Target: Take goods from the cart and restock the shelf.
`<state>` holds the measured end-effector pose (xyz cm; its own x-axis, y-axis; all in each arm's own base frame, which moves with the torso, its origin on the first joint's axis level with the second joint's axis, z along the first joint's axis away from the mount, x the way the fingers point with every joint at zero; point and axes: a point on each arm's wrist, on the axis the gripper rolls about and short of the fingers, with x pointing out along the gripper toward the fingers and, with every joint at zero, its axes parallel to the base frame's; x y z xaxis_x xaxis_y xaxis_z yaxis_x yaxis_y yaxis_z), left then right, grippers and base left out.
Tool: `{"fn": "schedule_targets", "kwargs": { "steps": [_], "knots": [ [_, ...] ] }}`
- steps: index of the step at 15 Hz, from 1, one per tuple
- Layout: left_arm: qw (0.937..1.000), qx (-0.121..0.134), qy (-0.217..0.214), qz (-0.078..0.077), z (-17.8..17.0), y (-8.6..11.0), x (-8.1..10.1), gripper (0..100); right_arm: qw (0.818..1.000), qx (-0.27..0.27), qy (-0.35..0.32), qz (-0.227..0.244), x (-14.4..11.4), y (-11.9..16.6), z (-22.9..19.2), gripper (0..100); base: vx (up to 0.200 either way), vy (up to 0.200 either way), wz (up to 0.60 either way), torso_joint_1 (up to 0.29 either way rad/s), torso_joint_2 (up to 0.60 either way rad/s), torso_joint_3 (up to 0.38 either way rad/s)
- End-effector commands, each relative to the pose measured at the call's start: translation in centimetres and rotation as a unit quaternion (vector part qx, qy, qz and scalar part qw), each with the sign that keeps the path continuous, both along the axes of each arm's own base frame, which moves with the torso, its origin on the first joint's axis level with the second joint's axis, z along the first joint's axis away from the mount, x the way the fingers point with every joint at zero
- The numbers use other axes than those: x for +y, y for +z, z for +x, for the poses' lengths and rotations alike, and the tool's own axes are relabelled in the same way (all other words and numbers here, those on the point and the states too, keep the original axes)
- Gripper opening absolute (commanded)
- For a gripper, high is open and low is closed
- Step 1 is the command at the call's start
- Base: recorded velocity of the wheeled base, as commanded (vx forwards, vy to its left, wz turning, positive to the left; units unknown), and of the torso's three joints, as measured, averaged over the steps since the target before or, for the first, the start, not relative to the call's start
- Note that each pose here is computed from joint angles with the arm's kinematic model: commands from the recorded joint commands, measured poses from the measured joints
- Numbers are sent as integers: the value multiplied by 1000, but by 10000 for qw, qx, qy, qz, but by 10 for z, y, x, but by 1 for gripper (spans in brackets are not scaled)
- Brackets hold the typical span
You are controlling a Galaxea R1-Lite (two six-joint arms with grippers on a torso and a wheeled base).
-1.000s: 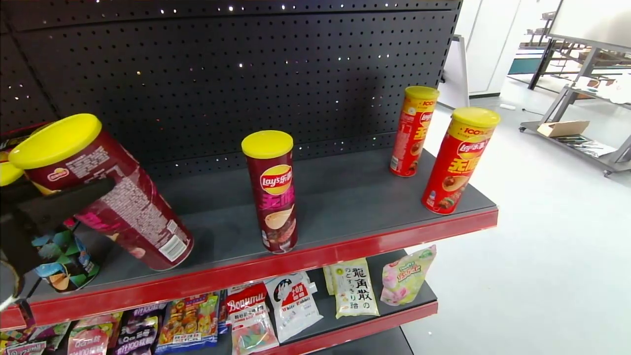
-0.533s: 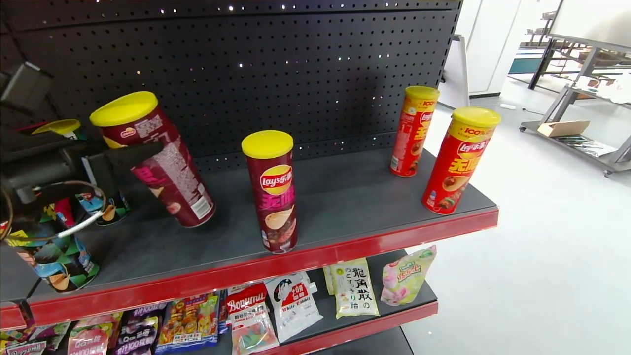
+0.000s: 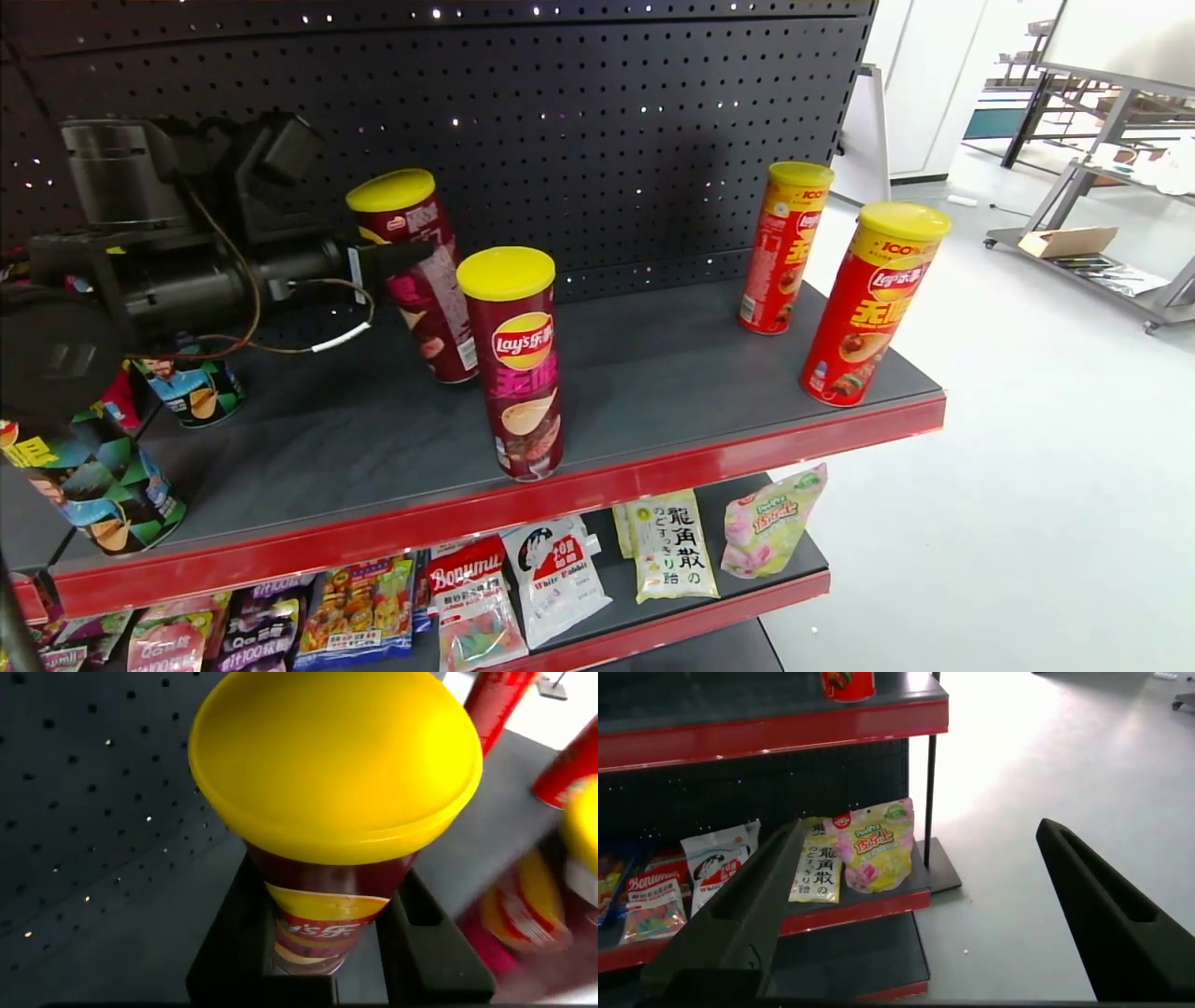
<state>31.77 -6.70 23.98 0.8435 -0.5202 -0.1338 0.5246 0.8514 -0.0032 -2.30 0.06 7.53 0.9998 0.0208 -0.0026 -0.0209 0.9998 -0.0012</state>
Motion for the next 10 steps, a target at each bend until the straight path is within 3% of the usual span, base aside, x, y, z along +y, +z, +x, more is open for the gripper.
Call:
{"fn": "schedule_targets", "kwargs": {
  "steps": [1,5,10],
  "knots": [
    [9999,156,44,59,29,-16,-15,0,10000,3,3,-1,0,0,0,100,0,0,0,0,0,0],
    [9998,143,111,97,39,-19,-35,0,10000,3,3,-1,0,0,0,100,0,0,0,0,0,0],
    [9998,135,129,84,51,-23,-39,0,10000,3,3,-1,0,0,0,100,0,0,0,0,0,0]
  ]
}}
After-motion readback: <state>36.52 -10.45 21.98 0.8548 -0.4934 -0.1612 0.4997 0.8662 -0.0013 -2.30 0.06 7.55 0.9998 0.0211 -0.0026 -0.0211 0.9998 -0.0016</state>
